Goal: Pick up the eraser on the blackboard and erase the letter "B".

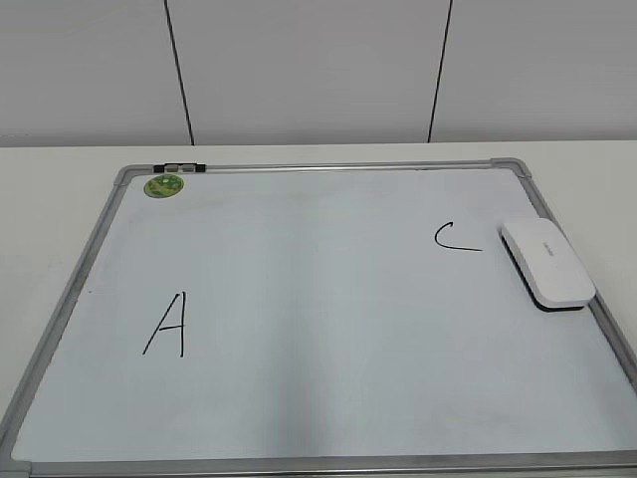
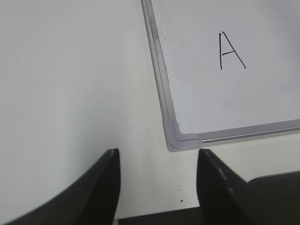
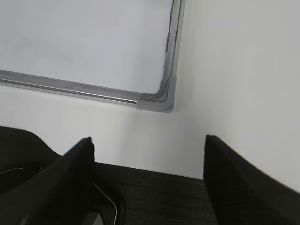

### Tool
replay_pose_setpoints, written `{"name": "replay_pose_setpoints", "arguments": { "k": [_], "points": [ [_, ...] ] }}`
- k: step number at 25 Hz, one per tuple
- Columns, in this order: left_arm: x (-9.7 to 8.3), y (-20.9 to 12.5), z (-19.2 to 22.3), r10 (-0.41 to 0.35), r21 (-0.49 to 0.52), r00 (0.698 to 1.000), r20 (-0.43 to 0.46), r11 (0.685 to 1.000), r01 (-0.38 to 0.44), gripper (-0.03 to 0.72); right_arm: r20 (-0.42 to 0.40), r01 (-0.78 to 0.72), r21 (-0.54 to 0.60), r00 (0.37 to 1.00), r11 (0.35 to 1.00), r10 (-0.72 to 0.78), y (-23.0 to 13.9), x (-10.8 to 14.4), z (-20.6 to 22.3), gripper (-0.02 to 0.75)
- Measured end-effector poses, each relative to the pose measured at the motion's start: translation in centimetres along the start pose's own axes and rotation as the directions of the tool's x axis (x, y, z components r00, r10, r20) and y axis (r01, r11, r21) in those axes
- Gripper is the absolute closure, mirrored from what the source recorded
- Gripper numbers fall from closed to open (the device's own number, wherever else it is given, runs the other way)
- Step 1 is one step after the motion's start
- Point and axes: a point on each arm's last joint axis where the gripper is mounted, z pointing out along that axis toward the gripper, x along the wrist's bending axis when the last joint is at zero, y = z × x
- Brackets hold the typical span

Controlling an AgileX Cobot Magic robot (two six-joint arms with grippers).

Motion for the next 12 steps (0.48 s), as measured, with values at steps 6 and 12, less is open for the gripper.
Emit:
{"name": "replay_pose_setpoints", "arguments": {
  "k": [6,12],
  "points": [
    [-0.01,0.00,0.00,-0.001,0.000,1.000,0.001,1.000,0.001,0.312,-0.009,-0.002,0.000,1.000,1.000,0.002,0.00,0.09,0.00,0.201],
    [-0.01,0.00,0.00,-0.001,0.000,1.000,0.001,1.000,0.001,0.326,-0.009,-0.002,0.001,1.000,1.000,0.002,-0.02,0.09,0.01,0.201]
  ]
}}
